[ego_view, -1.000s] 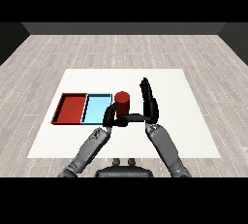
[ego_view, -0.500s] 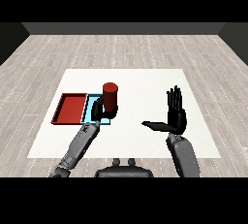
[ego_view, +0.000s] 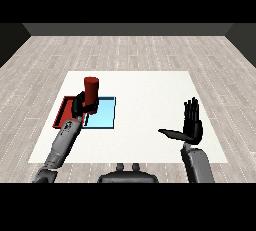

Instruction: Pick the red can and put it in the red box

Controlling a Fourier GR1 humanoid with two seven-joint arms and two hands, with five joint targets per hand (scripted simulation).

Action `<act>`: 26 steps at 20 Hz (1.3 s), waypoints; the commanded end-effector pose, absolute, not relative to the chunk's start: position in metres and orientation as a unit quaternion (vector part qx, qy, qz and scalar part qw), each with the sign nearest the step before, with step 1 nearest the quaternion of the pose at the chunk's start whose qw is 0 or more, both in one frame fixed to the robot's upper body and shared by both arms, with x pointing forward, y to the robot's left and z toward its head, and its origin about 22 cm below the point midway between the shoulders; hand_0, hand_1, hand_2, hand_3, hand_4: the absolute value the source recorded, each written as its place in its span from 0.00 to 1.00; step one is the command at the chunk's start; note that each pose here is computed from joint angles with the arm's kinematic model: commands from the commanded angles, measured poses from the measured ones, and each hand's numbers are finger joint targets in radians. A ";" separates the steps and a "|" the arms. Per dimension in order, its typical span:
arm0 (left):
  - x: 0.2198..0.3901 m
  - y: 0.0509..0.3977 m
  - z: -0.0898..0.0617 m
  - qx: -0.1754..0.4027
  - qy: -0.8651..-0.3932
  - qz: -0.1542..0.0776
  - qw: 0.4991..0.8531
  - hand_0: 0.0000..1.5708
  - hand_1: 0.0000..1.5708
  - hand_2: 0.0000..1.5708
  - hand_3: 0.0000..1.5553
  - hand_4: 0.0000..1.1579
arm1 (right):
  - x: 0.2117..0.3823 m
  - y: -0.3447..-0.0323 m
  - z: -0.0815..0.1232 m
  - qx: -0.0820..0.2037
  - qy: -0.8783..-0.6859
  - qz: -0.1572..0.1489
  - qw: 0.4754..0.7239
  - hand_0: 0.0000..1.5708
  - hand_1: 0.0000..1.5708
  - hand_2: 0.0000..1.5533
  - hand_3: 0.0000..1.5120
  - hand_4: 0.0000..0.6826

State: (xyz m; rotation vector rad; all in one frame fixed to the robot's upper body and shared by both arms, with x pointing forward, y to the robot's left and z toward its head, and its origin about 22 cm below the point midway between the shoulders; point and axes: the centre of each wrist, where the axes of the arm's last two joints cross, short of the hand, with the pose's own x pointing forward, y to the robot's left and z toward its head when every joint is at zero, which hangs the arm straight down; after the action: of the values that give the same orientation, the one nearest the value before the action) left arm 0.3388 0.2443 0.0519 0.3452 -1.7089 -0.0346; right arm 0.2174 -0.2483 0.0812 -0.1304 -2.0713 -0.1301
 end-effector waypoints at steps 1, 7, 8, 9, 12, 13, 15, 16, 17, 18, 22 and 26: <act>0.340 0.314 0.044 0.239 -0.703 -0.004 0.670 1.00 1.00 0.99 0.95 0.98 | 0.204 -0.265 0.077 -0.065 -0.850 -0.063 0.520 0.00 0.00 0.00 0.00 0.00; 0.342 0.376 0.033 0.334 -0.646 -0.006 0.686 1.00 1.00 0.99 0.96 0.93 | 0.238 -0.251 0.070 -0.041 -0.850 -0.054 0.522 0.00 0.00 0.00 0.00 0.00; 0.347 0.387 0.037 0.344 -0.637 -0.008 0.689 1.00 1.00 1.00 0.96 0.94 | 0.238 -0.241 0.056 -0.035 -0.850 -0.057 0.523 0.00 0.00 0.00 0.00 0.00; 0.343 0.405 0.037 0.351 -0.628 -0.011 0.694 1.00 1.00 0.99 0.95 0.90 | 0.232 -0.252 0.063 -0.050 -0.849 -0.052 0.523 0.00 0.00 0.00 0.00 0.00; 0.345 0.396 -0.002 0.359 -0.595 -0.019 0.719 1.00 1.00 0.97 0.93 0.89 | 0.224 -0.254 0.057 -0.065 -0.855 -0.042 0.512 0.00 0.00 0.00 0.00 0.00; 0.342 0.397 -0.010 0.358 -0.576 -0.006 0.735 1.00 1.00 0.96 0.91 0.89 | 0.226 -0.244 0.053 -0.051 -0.854 -0.033 0.516 0.00 0.00 0.00 0.00 0.00; 0.343 0.394 -0.019 0.367 -0.544 -0.038 0.754 0.97 0.97 0.92 0.89 0.88 | 0.245 -0.245 0.051 -0.070 -0.856 -0.015 0.512 0.00 0.00 0.00 0.00 0.00; 0.343 0.403 -0.017 0.363 -0.540 -0.027 0.759 0.97 0.97 0.92 0.88 0.86 | 0.239 -0.243 0.048 -0.073 -0.854 -0.021 0.515 0.00 0.00 0.00 0.00 0.00; 0.343 0.398 -0.022 0.369 -0.527 -0.051 0.764 1.00 1.00 0.95 0.88 0.83 | 0.253 -0.235 0.047 -0.085 -0.850 -0.009 0.520 0.00 0.00 0.00 0.00 0.00; 0.351 0.380 -0.029 0.373 -0.527 -0.047 0.762 0.89 0.89 0.86 0.87 0.79 | 0.245 -0.241 0.053 -0.084 -0.844 -0.013 0.529 0.00 0.00 0.00 0.00 0.00; 0.340 0.362 -0.058 0.368 -0.486 -0.037 0.792 0.36 0.36 0.40 0.32 0.66 | 0.259 -0.234 0.039 -0.077 -0.847 -0.011 0.525 0.00 0.00 0.00 0.00 0.00; 0.350 0.369 -0.043 0.306 -0.490 -0.073 0.813 0.20 0.20 0.32 0.27 0.62 | 0.257 -0.265 0.037 -0.106 -0.844 -0.006 0.525 0.00 0.00 0.00 0.00 0.00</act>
State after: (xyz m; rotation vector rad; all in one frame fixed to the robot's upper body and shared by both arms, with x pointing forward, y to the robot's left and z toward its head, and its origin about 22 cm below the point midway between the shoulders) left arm 0.3456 0.3751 -0.0426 0.7356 -1.0968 -0.1004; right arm 0.2542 -0.2481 0.0459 -0.2280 -2.0266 -0.0205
